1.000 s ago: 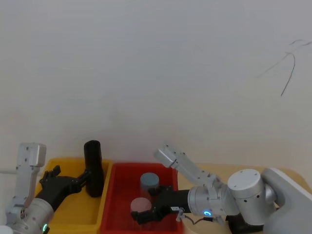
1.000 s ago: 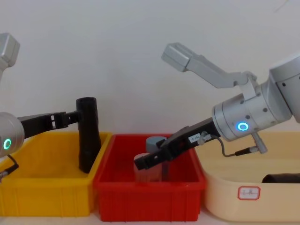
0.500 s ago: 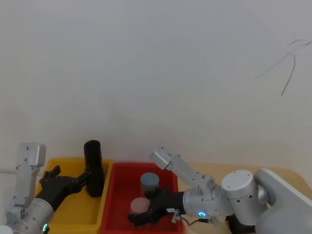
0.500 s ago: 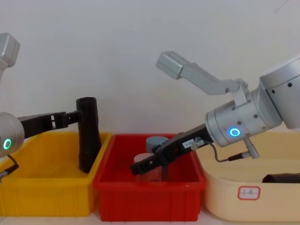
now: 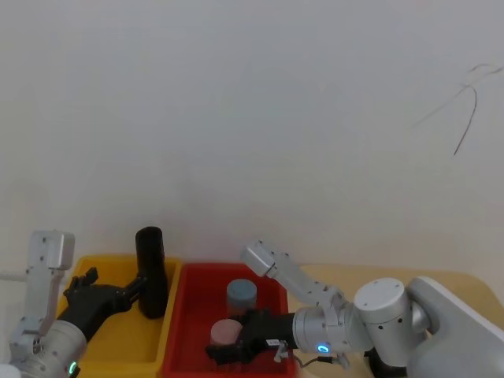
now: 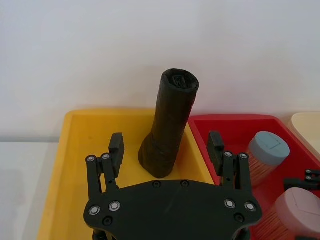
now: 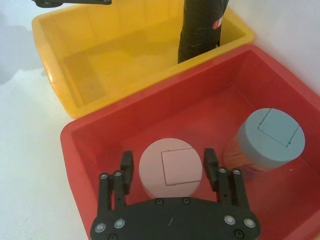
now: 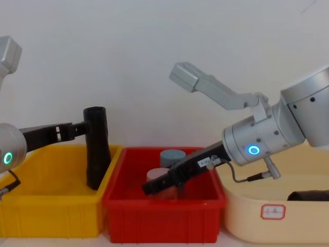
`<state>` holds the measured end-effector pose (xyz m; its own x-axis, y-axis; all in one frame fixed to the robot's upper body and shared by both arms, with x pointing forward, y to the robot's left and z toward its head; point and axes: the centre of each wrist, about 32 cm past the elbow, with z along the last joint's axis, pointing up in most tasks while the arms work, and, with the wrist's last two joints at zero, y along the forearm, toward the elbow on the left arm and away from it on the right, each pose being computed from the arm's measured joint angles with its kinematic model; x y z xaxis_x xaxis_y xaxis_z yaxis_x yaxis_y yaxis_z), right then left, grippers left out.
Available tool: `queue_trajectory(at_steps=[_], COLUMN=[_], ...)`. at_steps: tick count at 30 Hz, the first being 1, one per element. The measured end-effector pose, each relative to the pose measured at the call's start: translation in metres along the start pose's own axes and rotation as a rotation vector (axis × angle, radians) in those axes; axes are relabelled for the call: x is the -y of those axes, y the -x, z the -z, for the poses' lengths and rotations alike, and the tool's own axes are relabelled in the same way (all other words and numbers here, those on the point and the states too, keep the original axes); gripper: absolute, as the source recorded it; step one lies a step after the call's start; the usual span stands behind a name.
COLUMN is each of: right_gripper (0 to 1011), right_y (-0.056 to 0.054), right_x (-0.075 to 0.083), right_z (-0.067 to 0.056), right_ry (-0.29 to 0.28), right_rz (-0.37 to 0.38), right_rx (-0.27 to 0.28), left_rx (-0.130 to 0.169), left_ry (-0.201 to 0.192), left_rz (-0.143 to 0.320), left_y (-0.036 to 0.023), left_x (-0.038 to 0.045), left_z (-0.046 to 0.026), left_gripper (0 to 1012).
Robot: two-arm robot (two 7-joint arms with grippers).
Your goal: Pick up the garbage bag with the one hand and transfer it to the other hand.
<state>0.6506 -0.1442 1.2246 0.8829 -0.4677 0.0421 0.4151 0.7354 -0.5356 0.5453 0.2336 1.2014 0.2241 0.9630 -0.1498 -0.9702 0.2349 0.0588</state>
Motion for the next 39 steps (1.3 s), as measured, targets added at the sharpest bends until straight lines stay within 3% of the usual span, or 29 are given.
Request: queue_trajectory(at_steps=[8, 22, 31, 39], right_gripper=[658, 659, 658, 659], right_y=[-0.001, 0.0, 0.002, 0.001], right_x=[0.0, 0.009, 0.035, 0.073], right_z=[0.001, 0.001, -0.007, -0.015], right_ry=[-0.004, -0.034, -0.108, -0.206], right_rz=[0.005, 0.014, 0.032, 0.082], right_rx=[-0.004, -0.015, -0.025, -0.03], left_rx=[0.0, 0.0, 0.0, 0.0], left_ry=[0.0, 0.0, 0.0, 0.0], left_rz=[0.0, 0.0, 0.0, 0.0], left_y=[0.0, 0.0, 0.0, 0.0], left_x=[0.0, 0.0, 0.0, 0.0], left_z=[0.0, 0.0, 0.0, 0.0], left_gripper=[1002, 1002, 1002, 1002])
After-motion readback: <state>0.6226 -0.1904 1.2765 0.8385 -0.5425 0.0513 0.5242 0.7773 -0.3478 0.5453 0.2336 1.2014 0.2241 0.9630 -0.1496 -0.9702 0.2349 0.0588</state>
